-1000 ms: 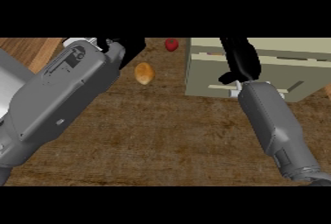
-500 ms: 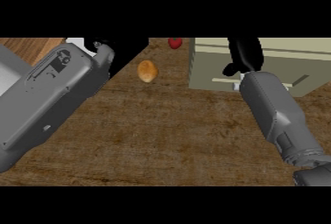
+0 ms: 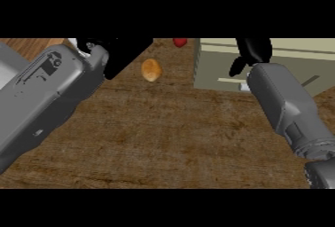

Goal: Pick up the can, place it into the drawer and close the drawer

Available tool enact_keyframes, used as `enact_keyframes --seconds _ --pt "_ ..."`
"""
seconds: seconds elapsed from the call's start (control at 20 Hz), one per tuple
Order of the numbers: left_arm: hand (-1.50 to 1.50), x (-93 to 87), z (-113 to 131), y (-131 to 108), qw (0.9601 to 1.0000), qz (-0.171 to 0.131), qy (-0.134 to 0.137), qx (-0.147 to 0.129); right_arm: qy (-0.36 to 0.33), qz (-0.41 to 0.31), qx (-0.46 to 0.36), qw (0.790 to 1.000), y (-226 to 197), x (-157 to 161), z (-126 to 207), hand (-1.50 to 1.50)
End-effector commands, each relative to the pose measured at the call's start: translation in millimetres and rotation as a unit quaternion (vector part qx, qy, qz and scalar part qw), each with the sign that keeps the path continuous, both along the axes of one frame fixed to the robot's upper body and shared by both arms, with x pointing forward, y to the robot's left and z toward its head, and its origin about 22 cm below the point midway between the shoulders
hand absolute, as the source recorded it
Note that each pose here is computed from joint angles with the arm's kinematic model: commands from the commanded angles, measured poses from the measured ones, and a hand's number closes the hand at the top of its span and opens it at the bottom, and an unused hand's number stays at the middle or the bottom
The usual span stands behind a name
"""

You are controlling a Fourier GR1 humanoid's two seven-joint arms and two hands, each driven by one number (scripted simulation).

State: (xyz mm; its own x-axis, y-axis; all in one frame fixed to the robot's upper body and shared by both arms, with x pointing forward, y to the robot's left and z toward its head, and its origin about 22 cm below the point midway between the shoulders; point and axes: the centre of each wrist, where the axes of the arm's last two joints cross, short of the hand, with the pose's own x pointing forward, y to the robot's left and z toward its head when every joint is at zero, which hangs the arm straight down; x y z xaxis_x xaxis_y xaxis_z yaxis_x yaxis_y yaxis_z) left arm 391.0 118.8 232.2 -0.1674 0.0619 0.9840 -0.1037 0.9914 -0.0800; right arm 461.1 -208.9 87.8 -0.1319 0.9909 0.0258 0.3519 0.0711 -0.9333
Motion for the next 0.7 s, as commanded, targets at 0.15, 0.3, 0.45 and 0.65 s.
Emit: enact_keyframes --seconds 0.15,0.3,0.45,0.65 --pt "-1.5 -8.7 -8 -7 1.0 -0.002 0.003 -0.001 0.005 0.074 0.102 0.992 13 11 34 -1.5" --pt "-1.5 -11.3 -13 -2 1.0 -0.008 0.002 -0.005 0.031 0.071 0.221 0.972 29 12 34 -1.5" --pt "-1.5 -12.0 -10 -7 1.0 -0.006 -0.001 -0.008 0.037 0.091 0.311 0.945 31 13 38 -1.5" --pt "-1.5 -12.4 -8 5 1.0 -0.006 -0.002 -0.001 0.02 0.092 0.363 0.927 11 12 33 -1.5"
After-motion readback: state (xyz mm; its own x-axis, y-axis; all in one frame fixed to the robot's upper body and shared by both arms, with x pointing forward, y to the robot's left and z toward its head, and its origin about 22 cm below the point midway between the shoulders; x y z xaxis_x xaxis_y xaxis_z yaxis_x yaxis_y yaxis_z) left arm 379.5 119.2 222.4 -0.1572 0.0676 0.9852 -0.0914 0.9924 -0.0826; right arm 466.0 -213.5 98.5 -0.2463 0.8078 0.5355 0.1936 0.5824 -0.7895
